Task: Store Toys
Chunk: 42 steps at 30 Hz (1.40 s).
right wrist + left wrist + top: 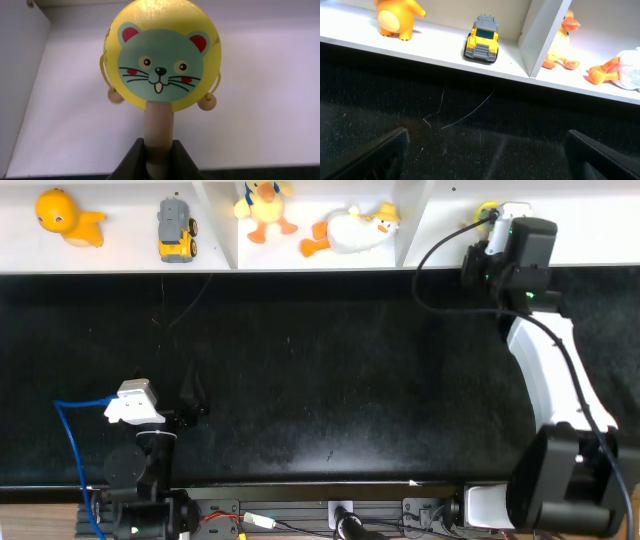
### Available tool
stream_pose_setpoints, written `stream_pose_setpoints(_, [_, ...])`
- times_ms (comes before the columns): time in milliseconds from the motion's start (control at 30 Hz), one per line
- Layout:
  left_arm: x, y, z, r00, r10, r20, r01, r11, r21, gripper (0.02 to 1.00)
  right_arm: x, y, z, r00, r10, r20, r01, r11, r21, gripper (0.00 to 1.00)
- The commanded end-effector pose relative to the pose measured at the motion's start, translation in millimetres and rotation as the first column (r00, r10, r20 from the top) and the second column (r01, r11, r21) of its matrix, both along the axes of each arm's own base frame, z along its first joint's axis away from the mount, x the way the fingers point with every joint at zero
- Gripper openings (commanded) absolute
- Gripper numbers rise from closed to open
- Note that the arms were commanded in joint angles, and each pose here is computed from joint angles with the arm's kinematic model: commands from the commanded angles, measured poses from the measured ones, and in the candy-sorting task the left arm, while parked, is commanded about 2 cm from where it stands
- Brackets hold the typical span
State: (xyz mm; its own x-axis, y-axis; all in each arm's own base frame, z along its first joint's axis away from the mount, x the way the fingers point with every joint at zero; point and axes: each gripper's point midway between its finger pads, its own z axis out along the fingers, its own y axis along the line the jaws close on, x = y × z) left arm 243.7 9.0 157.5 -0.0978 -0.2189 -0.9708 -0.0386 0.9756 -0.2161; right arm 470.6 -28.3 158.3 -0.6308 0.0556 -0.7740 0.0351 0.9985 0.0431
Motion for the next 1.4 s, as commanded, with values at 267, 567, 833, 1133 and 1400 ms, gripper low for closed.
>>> stream_pose_setpoints(267, [0, -3, 0, 1.000, -0.010, 0.009, 0.010, 1.000, -0.021, 0.996, 27, 36, -24, 0.995, 0.094, 0.036, -0.095, 0.995, 0.042, 0.047])
stream_pose_setpoints(567, [0, -3, 0, 1.000, -0.010, 0.008, 0.010, 1.000, -0.021, 0.998, 30, 30, -35, 0.998, 0.064, 0.022, -0.065, 0.998, 0.024, 0.049])
stream_pose_setpoints(833, [0, -3, 0, 1.000, -0.010, 0.008, 0.010, 1.000, -0.021, 0.996, 31, 30, -42, 0.999, 0.048, 0.008, -0.049, 0.998, 0.042, 0.237])
stream_pose_setpoints(1133, [0, -3, 0, 1.000, -0.010, 0.008, 0.010, 1.000, -0.021, 0.998, 25, 31, -39, 1.000, -0.005, -0.016, 0.007, 0.994, 0.111, 0.998])
stream_pose_setpoints(1400, [0, -3, 0, 1.000, -0.010, 0.008, 0.010, 1.000, -0.021, 0.996, -52, 10, 31, 0.954, -0.236, -0.183, 0.263, 0.954, 0.142, 0.996])
